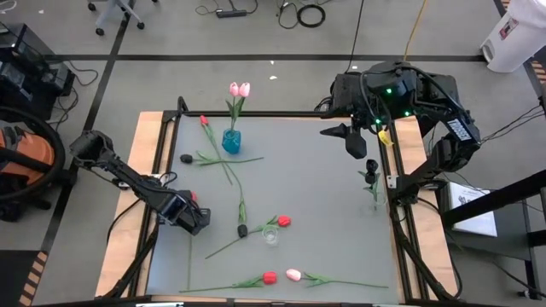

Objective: Sort flowers into vase by color
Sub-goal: Put the red flower into the left transparent vase

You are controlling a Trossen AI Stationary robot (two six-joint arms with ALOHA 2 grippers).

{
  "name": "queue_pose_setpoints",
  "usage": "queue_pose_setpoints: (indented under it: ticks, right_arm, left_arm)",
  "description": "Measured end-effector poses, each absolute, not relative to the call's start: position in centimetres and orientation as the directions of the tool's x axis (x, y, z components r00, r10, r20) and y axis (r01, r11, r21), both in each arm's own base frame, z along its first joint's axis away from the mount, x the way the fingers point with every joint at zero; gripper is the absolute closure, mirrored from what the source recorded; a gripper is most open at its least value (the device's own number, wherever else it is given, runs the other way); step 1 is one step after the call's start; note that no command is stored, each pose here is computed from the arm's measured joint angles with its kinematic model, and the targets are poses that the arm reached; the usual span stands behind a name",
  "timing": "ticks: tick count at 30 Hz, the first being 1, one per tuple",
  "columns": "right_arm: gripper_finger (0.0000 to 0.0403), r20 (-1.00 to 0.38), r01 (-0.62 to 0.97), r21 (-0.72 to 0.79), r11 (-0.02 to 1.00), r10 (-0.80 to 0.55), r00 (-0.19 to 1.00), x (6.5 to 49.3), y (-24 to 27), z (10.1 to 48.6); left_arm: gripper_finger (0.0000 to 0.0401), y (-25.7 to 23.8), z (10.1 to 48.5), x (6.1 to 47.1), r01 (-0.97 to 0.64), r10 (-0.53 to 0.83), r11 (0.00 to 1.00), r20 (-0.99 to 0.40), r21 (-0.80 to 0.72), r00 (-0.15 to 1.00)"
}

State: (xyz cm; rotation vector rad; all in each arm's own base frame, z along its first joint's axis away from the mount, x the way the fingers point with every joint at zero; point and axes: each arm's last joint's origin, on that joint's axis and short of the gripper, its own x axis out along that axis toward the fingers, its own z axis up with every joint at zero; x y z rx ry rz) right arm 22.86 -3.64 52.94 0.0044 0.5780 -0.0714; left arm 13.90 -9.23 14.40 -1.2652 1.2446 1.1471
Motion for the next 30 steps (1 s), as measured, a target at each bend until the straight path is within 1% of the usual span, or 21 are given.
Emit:
queue_pose_setpoints:
  ticks: [5,13,15,17,24,30]
  right_arm:
    - [0.0218,-0.546,0.071,-0.013,0.997,-0.067,0.835,22.87,-3.65,52.94]
    - [0.0218,-0.546,0.072,-0.014,0.997,-0.068,0.835,22.88,-3.65,52.94]
    - [0.0218,-0.546,0.076,-0.016,0.997,-0.072,0.835,22.88,-3.70,52.94]
    - [0.0218,-0.545,0.076,-0.016,0.997,-0.073,0.835,22.88,-3.71,52.95]
    - [0.0218,-0.527,0.075,-0.021,0.997,-0.075,0.847,22.99,-3.74,53.13]
    - [0.0218,-0.527,0.075,-0.021,0.997,-0.075,0.847,22.99,-3.74,53.12]
  left_arm:
    - [0.0263,-9.14,13.80,13.81,-0.999,-0.078,0.007,-0.996,-0.054,0.053]
    - [0.0265,-9.15,13.76,13.83,-0.998,-0.079,0.015,-0.995,-0.057,0.055]
    - [0.0276,-9.17,13.79,13.85,-0.998,-0.079,0.016,-0.995,-0.058,0.056]
    - [0.0296,-9.20,13.82,13.90,-0.998,-0.080,0.015,-0.995,-0.061,0.060]
    - [0.0387,-9.27,13.83,14.07,-0.996,-0.082,0.018,-0.993,-0.082,0.080]
    - [0.0389,-9.37,14.00,14.26,-0.994,-0.081,0.041,-0.992,-0.098,0.094]
